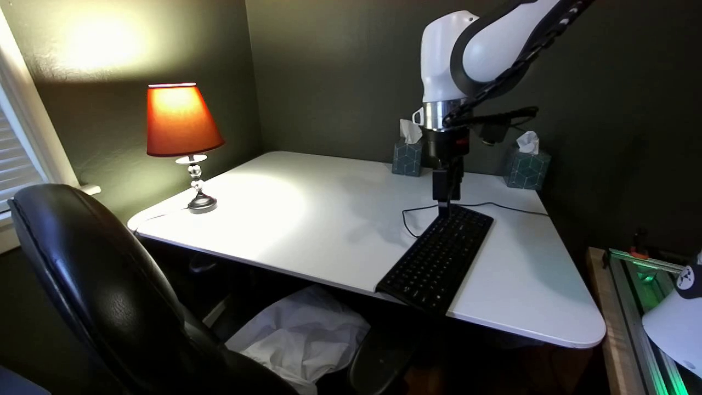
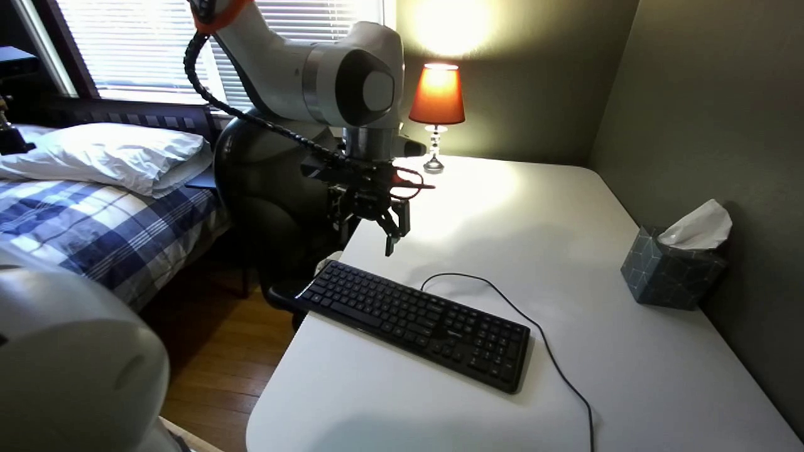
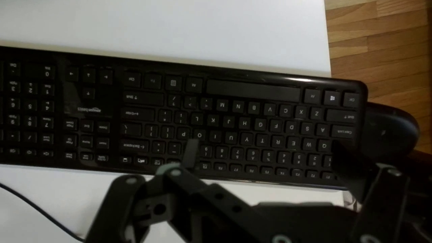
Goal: Press the key directly above the number six key on the keyboard
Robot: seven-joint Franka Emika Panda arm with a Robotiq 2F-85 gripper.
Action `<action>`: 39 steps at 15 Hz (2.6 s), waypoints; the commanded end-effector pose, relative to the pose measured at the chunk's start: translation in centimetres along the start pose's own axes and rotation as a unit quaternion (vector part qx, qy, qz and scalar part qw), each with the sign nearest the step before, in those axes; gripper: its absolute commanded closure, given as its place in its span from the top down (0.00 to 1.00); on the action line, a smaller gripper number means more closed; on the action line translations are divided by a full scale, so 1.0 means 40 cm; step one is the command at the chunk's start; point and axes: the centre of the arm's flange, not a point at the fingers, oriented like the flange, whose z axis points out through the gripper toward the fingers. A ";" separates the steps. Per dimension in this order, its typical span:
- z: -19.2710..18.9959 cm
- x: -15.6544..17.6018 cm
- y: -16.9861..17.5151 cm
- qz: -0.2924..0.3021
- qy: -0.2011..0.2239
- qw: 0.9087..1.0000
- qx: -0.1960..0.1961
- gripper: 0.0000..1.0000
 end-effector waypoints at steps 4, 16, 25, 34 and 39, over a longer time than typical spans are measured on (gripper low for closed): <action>0.060 0.050 -0.018 0.017 0.002 1.000 0.006 0.58; 0.128 0.114 -0.008 0.030 -0.005 0.999 0.031 0.00; 0.173 0.142 0.007 0.050 -0.011 0.998 0.043 0.00; 0.214 0.162 0.022 0.061 -0.021 0.997 0.047 0.00; 0.233 0.178 0.021 0.060 -0.021 0.997 0.050 0.00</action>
